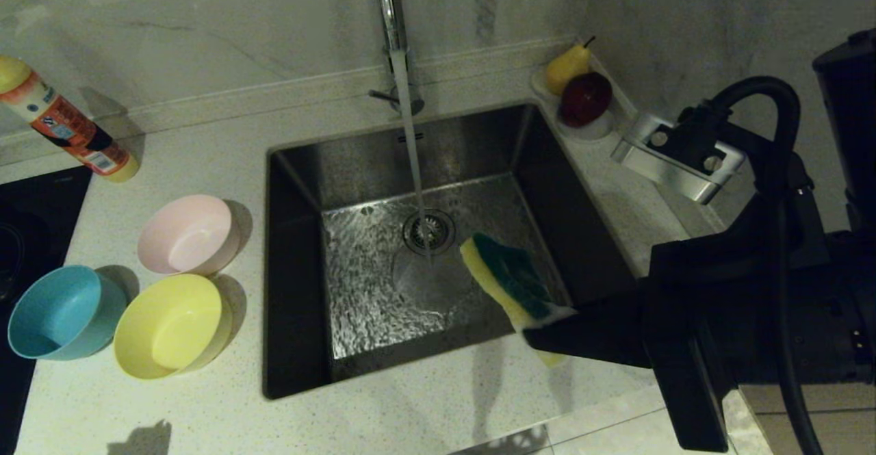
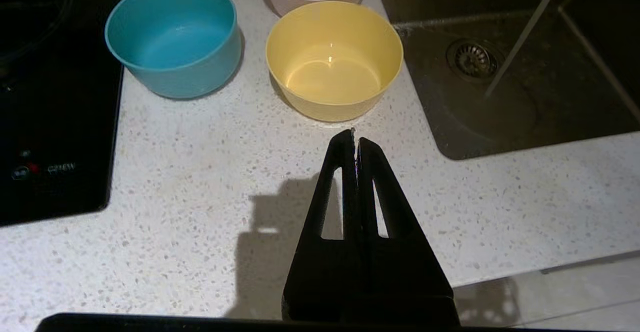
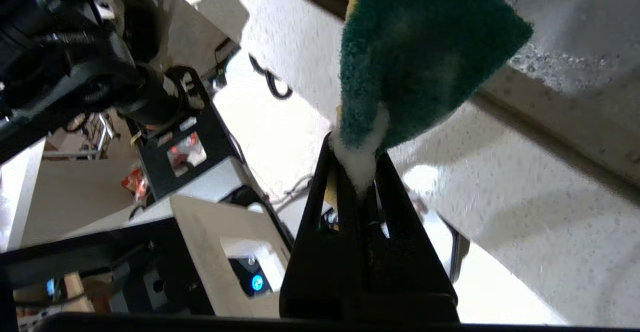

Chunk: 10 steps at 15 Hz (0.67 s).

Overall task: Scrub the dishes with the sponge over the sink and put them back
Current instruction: Pick up a bowl and the sponge

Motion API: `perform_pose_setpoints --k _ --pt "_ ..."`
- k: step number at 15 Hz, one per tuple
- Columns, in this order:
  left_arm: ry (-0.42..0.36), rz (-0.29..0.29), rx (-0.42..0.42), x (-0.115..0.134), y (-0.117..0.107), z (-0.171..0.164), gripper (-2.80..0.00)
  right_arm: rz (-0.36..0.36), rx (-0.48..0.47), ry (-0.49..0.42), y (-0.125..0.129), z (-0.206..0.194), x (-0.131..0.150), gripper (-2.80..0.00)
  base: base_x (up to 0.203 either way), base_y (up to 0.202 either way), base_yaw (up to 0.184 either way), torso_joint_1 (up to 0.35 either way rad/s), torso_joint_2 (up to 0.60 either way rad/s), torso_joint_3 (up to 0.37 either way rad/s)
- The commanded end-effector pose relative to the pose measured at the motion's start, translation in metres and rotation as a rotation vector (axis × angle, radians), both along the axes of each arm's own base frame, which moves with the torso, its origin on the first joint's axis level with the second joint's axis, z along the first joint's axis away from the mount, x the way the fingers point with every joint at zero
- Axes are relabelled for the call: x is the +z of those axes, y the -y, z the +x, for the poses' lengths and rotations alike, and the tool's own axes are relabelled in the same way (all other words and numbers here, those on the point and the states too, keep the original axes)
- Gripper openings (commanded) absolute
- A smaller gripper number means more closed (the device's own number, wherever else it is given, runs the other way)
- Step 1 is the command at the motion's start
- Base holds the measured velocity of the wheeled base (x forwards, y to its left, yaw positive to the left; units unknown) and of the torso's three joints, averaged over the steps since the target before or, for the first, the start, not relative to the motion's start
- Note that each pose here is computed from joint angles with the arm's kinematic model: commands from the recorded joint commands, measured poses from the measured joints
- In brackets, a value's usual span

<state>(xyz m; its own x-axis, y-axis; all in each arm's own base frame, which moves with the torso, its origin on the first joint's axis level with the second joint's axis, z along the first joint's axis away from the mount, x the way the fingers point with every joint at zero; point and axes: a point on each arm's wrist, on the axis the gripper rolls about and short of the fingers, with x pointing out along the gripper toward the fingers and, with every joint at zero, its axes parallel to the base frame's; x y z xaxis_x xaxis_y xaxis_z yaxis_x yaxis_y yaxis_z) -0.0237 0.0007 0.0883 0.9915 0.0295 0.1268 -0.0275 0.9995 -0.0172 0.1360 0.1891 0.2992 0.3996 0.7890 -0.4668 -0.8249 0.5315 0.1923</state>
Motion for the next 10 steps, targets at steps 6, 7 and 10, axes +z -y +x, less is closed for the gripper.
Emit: perform_pose_setpoints --k 6,7,10 --pt "-0.024 0.034 0.003 -0.003 0.0 0.001 -2.8 -0.016 0.029 -0.01 0.003 -0.009 0.002 -2.8 0.0 0.0 0.0 0.0 0.0 0.0" --pt "0.011 0.027 0.003 0.017 0.0 -0.002 -2.8 -0.013 0.031 -0.008 0.003 -0.01 0.004 -2.8 0.0 0.0 0.0 0.0 0.0 0.0" --pt "0.134 0.017 0.047 0.085 -0.001 -0.018 -2.8 -0.005 0.032 -0.002 0.001 -0.008 0.006 -2.8 0.0 0.0 0.0 0.0 0.0 0.0"
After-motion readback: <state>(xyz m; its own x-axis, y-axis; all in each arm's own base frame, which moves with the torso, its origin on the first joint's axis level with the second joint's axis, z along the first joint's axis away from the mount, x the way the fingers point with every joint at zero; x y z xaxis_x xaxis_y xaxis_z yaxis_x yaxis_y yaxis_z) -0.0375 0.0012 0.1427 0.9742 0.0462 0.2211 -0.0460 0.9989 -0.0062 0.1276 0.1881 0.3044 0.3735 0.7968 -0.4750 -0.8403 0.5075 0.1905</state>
